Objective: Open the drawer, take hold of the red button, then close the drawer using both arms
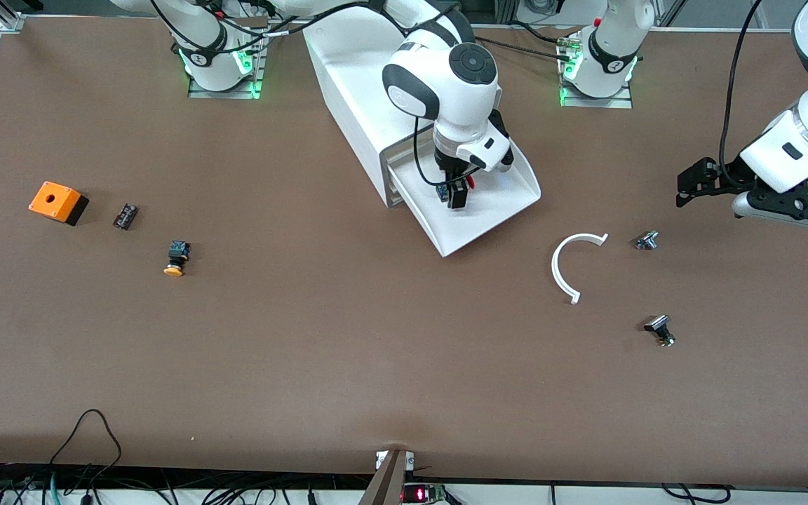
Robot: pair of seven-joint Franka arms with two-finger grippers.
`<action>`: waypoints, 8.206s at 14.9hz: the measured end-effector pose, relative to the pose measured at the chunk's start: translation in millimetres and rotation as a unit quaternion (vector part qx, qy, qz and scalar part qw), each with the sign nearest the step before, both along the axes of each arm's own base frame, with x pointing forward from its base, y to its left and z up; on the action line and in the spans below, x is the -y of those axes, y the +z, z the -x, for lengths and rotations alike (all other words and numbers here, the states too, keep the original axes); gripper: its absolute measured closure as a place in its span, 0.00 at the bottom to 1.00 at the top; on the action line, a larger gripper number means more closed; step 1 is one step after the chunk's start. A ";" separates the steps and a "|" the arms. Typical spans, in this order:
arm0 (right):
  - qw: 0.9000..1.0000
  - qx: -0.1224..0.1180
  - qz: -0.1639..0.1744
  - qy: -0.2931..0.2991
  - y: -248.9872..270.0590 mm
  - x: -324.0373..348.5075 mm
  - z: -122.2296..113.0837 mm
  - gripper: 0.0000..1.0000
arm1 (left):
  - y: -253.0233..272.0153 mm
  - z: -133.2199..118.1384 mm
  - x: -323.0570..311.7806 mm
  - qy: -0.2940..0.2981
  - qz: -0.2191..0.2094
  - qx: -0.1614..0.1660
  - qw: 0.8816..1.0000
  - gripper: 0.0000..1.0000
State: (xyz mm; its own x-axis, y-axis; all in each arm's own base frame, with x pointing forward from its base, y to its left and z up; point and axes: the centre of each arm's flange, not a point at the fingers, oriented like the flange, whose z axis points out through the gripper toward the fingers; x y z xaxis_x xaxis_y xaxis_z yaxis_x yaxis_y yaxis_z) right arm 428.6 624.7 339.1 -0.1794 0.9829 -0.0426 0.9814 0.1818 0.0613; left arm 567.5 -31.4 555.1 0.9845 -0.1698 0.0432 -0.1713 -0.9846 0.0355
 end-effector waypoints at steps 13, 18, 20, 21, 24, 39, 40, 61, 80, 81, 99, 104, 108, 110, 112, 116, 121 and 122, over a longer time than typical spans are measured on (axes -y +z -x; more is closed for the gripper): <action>1.000 -0.010 0.013 -0.001 -15.9 3.7 2.7 0.42 | -1.3 5.8 9.3 0.017 -0.001 -0.025 1.000 0.00; 1.000 -0.007 0.005 -0.015 -8.0 1.1 4.2 0.52 | 1.3 5.3 9.1 0.018 -0.001 -0.023 1.000 0.00; 1.000 -0.001 -0.003 -0.022 4.5 2.5 -0.7 0.54 | 5.5 4.5 8.9 0.019 0.000 -0.019 1.000 0.00; 1.000 0.003 -0.009 -0.026 13.1 5.0 -6.3 0.55 | 6.9 4.3 9.1 0.018 0.000 -0.017 1.000 0.00; 0.999 0.012 -0.020 -0.040 33.5 17.6 -23.6 0.57 | 7.6 4.3 10.2 0.017 0.000 -0.017 1.000 0.00; 0.980 0.043 -0.062 -0.184 114.9 29.4 -21.9 0.59 | -76.1 -31.3 84.5 0.073 0.034 0.004 0.997 0.00; 0.976 0.051 -0.063 -0.202 124.4 43.3 -36.1 0.59 | -86.1 -34.5 85.7 0.078 0.038 0.007 0.996 0.00; 0.760 0.005 0.032 -0.649 -35.6 457.9 -181.9 0.59 | -291.3 73.7 258.8 0.296 0.064 -0.045 0.952 0.00; 0.693 -0.012 0.027 -0.721 0.6 482.5 -169.4 0.00 | -289.2 201.6 362.8 0.274 0.033 -0.088 0.957 0.00; 0.691 -0.010 0.024 -0.723 21.6 482.1 -172.1 0.00 | -289.2 201.5 362.7 0.274 0.033 -0.088 0.957 0.00; 0.553 0.018 -0.054 -0.831 223.8 668.8 -183.1 0.00 | -89.0 -10.0 81.3 0.096 -0.012 0.007 0.995 0.00; 0.549 0.015 -0.039 -0.835 234.1 731.1 -168.8 0.00 | -6.7 -6.3 -9.0 0.068 -0.035 0.003 0.997 0.00; 0.595 -0.005 -0.019 -0.804 226.6 716.0 -165.7 0.00 | 6.2 1.8 -14.5 0.063 -0.038 0.000 0.997 0.00; 0.594 -0.010 -0.007 -0.804 218.7 692.8 -167.2 0.00 | 5.2 2.5 -14.1 0.063 -0.037 -0.003 0.997 0.00; 0.578 -0.015 0.005 -0.816 218.8 657.4 -165.2 0.00 | 2.2 2.8 -30.2 0.081 -0.025 -0.008 0.996 0.00; 0.597 -0.013 0.005 -0.802 226.3 637.7 -161.4 0.00 | -1.7 3.5 -42.3 0.091 -0.014 -0.015 0.996 0.00; 0.606 -0.016 0.006 -0.796 223.3 652.7 -158.0 0.00 | -3.0 5.0 -30.0 0.081 -0.015 -0.022 0.996 0.00; 0.607 -0.015 0.003 -0.795 221.6 654.3 -155.3 0.00 | -3.7 5.8 -30.0 0.080 -0.015 -0.026 0.996 0.00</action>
State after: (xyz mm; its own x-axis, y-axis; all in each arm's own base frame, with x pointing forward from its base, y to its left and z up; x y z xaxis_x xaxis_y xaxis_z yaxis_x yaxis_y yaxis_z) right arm 583.9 -29.6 560.8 0.9942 -0.0850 -0.0663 -0.0822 -0.9957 0.0436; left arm 561.7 -1.4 551.4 0.9999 -0.0100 -0.0109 -0.0099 -0.9999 0.0096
